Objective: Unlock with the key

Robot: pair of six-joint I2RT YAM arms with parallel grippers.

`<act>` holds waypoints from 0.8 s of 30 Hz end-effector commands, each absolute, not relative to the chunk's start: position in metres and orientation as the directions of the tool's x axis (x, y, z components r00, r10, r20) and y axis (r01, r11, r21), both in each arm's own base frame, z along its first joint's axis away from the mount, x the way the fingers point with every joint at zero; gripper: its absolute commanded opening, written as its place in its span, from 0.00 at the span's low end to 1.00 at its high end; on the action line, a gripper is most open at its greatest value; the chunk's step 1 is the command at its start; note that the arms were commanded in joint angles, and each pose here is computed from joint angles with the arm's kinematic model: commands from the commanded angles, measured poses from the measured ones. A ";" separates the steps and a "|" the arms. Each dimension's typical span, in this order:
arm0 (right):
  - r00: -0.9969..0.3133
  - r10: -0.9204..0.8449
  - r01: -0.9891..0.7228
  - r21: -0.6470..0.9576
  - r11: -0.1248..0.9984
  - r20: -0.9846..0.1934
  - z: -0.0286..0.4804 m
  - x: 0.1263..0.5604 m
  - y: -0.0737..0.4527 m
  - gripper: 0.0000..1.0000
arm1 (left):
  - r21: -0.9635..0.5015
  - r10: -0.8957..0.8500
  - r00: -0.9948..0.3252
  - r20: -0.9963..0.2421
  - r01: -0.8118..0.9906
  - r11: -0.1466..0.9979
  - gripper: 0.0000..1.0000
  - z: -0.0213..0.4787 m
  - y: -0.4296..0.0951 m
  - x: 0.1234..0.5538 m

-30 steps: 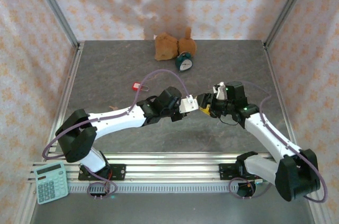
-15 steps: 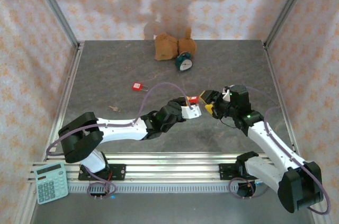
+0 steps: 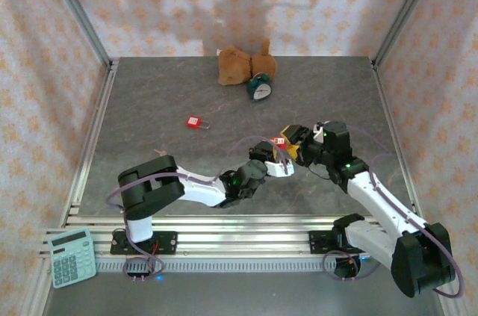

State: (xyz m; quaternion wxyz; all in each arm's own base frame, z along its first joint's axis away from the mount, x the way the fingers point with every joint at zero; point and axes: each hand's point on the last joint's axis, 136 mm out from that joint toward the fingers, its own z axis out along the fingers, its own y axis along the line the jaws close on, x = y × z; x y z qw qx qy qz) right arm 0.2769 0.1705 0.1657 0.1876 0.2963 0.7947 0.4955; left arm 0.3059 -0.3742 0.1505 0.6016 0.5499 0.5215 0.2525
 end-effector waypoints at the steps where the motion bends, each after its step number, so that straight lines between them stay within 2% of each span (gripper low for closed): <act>1: -0.755 0.656 0.273 0.908 0.317 -0.002 0.166 0.279 0.173 0.66 | 0.934 0.869 0.341 -0.358 0.136 0.331 0.07 0.186 -0.379 0.308; 8: -0.754 0.657 0.259 0.914 0.311 -0.009 0.166 0.281 0.174 0.60 | 0.930 0.863 0.348 -0.366 0.101 0.353 0.07 0.191 -0.385 0.305; 16: -0.745 0.667 0.243 0.921 0.305 -0.024 0.170 0.284 0.172 0.34 | 0.915 0.854 0.329 -0.403 0.103 0.391 0.07 0.193 -0.384 0.304; 20: -0.743 0.668 0.228 0.927 0.298 -0.032 0.174 0.285 0.173 0.26 | 0.917 0.858 0.323 -0.398 0.113 0.383 0.07 0.189 -0.384 0.304; 24: -0.742 0.667 0.192 0.931 0.311 -0.070 0.183 0.287 0.172 0.24 | 0.906 0.853 0.303 -0.424 0.143 0.400 0.14 0.184 -0.381 0.303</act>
